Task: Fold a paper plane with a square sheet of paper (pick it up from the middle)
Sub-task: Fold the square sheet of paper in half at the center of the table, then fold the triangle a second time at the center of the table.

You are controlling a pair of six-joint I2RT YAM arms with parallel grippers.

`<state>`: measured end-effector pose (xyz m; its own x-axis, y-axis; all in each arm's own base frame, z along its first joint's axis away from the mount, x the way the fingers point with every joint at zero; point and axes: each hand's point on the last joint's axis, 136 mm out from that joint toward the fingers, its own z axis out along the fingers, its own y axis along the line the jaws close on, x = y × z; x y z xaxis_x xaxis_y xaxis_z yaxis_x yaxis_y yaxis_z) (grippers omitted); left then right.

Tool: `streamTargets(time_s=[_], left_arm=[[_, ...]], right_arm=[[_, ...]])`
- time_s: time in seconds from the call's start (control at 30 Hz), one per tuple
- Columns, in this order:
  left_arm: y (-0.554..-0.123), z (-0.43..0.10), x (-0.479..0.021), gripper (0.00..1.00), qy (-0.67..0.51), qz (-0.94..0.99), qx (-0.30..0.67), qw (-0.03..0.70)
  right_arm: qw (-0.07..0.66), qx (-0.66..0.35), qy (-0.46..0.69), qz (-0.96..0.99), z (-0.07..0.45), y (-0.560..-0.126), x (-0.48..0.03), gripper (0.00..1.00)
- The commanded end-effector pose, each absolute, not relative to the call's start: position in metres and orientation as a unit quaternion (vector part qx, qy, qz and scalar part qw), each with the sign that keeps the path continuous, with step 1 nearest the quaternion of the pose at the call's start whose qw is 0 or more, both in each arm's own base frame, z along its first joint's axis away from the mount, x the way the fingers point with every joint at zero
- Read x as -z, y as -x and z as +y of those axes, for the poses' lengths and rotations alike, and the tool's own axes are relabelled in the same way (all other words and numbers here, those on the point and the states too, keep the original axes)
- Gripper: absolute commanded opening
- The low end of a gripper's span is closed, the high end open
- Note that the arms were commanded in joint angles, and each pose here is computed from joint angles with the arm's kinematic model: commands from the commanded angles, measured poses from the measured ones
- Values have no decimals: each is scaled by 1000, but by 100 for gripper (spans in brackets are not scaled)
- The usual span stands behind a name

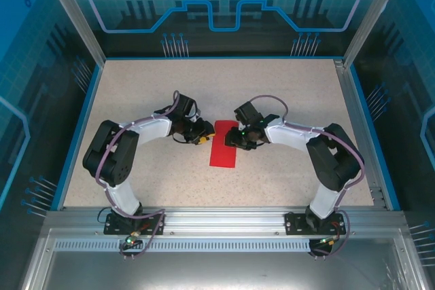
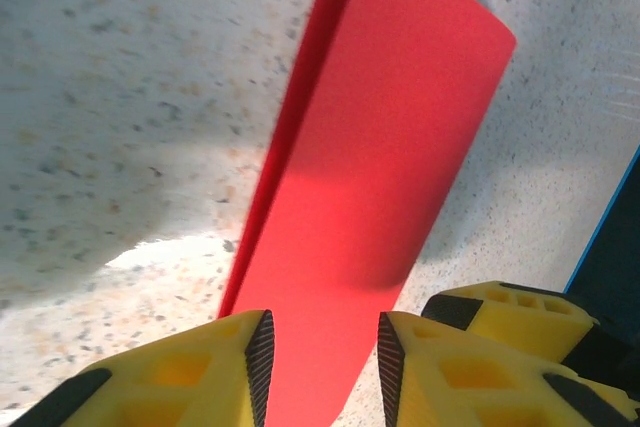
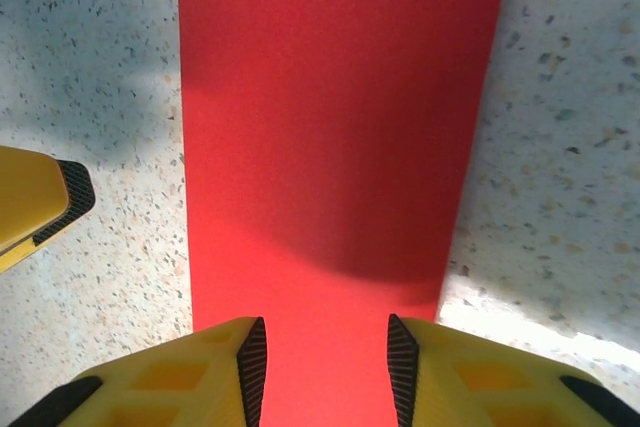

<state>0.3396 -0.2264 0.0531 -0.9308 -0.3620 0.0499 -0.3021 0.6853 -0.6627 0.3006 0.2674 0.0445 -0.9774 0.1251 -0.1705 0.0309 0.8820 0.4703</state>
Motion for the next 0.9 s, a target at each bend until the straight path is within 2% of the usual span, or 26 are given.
streamTargets(time_s=[0.0,0.67,0.87], left_arm=[[-333,-218,-47,37,197,915,351,23],[-334,-227,-41,46,189,912,365,-1],[-321,-227,-42,47,187,913,363,-21]], right_arm=[[81,-268,-59,958,272,-302,-36,40],[45,-241,-96,965,243,-289,4,38],[40,-246,-99,963,242,-287,8,38]])
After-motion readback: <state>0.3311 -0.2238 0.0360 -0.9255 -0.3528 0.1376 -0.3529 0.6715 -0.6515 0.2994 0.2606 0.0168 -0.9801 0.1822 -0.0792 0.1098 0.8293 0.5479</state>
